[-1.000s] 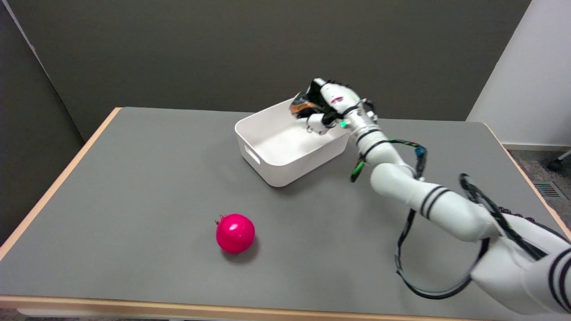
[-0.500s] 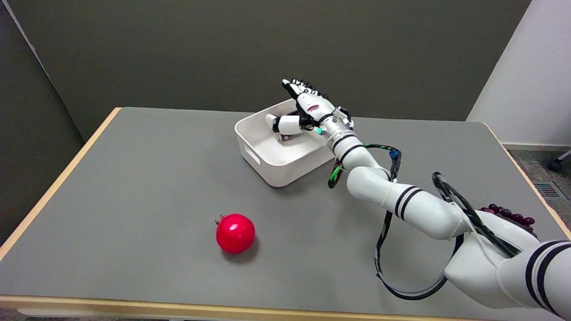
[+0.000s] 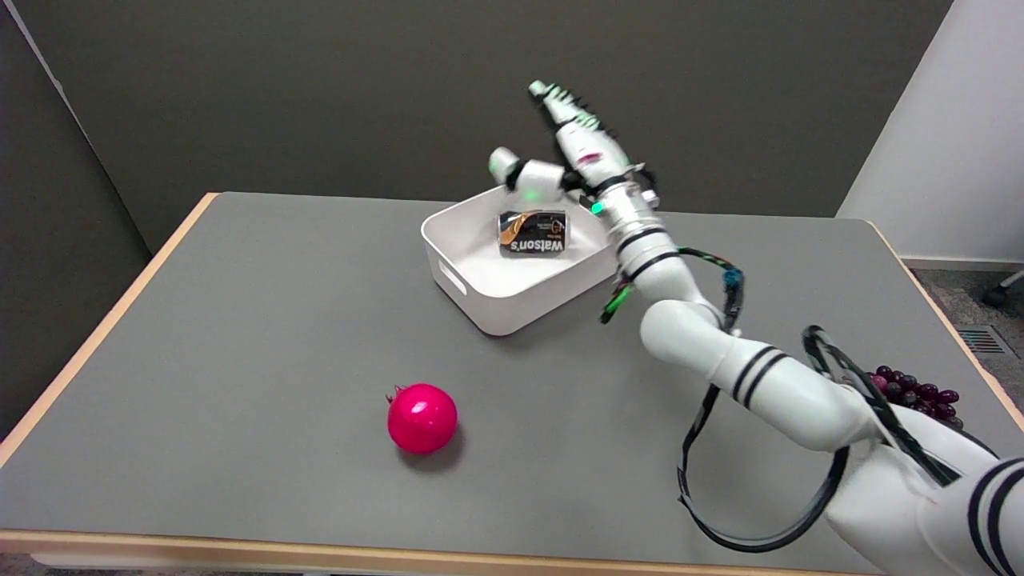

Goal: Place the black can into the white box.

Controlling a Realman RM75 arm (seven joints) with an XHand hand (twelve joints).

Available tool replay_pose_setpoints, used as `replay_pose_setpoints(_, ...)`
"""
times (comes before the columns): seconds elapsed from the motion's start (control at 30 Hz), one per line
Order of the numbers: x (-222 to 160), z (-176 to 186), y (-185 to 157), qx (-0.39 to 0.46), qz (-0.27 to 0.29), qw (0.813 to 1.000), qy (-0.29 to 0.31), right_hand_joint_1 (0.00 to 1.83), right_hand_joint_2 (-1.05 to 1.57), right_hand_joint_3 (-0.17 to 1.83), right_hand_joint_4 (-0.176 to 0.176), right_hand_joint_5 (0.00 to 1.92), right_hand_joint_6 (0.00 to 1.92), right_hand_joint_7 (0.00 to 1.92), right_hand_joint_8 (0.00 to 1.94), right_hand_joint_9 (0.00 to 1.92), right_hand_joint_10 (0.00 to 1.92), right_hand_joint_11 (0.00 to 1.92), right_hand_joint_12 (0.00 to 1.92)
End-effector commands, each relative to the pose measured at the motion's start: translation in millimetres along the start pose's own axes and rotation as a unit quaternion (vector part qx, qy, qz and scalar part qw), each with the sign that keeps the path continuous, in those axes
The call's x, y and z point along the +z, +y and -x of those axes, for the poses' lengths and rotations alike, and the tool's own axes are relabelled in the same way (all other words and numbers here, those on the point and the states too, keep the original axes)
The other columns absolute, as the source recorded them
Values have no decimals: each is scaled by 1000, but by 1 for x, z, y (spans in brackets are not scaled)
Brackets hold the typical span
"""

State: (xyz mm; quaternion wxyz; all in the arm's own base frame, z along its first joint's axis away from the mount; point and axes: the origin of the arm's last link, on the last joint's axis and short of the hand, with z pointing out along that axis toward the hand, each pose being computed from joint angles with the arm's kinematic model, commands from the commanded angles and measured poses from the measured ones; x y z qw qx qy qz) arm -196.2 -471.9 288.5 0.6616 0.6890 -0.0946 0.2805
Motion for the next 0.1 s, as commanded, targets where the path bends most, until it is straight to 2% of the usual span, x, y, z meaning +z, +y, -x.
replay_pose_setpoints(0.03, -84, -172, 102, 59, 104, 955, 271, 243, 637, 941, -8, 39, 217, -1, 146, -1, 42, -1, 344)
replay_pose_setpoints(0.1, -95, -180, 121, 65, 131, 946, 290, 226, 642, 864, -12, 34, 277, 2, 195, -1, 57, -1, 341)
